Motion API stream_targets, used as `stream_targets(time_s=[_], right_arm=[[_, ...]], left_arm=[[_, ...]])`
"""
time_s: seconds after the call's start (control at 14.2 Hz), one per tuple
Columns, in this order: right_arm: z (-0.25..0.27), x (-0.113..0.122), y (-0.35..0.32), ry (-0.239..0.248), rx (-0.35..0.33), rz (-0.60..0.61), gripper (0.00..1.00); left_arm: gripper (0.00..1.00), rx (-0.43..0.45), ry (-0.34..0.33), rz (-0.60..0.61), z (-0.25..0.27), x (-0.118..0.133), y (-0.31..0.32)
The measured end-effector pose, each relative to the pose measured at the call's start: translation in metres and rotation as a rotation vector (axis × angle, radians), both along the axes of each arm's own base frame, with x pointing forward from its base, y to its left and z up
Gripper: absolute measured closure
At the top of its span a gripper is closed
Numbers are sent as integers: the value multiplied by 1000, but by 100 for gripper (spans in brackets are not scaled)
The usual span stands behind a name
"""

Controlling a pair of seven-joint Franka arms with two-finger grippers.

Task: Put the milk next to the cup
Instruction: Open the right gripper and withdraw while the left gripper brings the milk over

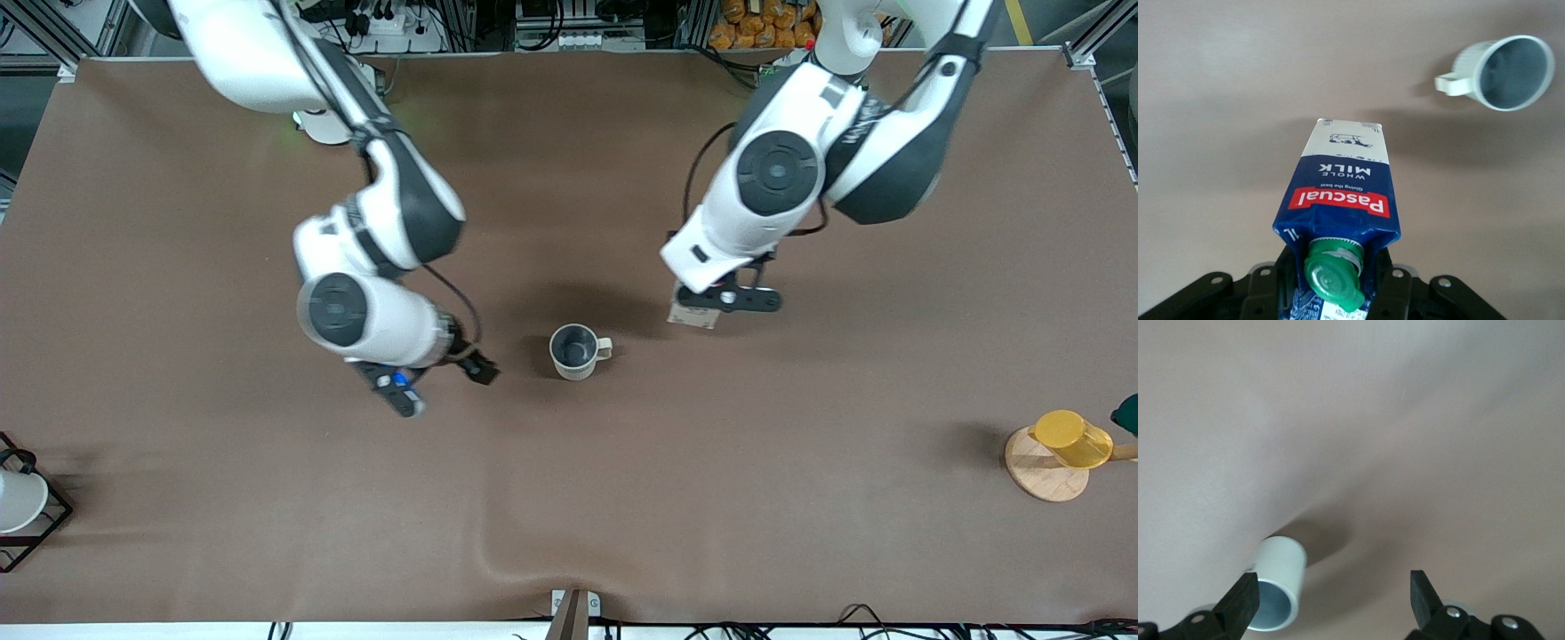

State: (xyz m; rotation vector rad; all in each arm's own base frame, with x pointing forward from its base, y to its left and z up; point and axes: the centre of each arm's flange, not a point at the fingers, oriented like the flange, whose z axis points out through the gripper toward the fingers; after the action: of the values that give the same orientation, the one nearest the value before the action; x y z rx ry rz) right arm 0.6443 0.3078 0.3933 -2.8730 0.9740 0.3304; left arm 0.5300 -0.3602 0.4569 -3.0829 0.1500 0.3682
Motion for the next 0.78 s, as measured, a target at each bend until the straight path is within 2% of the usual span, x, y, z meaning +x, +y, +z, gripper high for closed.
stream_targets(time_s=[0.14, 0.35, 0.56, 0.78], right_arm=[[23, 9, -48, -11, -26, 79, 0], [28, 22, -132, 7, -64, 227, 0], [23, 35, -226, 3, -48, 351, 0], [29, 38, -313, -18, -27, 470, 0]], left_arm=[[52, -7, 0, -3, -5, -7, -31], [52, -15, -7, 18, -20, -19, -77], [52, -39, -19, 20, -40, -19, -99], [52, -57, -24, 20, -55, -15, -108]])
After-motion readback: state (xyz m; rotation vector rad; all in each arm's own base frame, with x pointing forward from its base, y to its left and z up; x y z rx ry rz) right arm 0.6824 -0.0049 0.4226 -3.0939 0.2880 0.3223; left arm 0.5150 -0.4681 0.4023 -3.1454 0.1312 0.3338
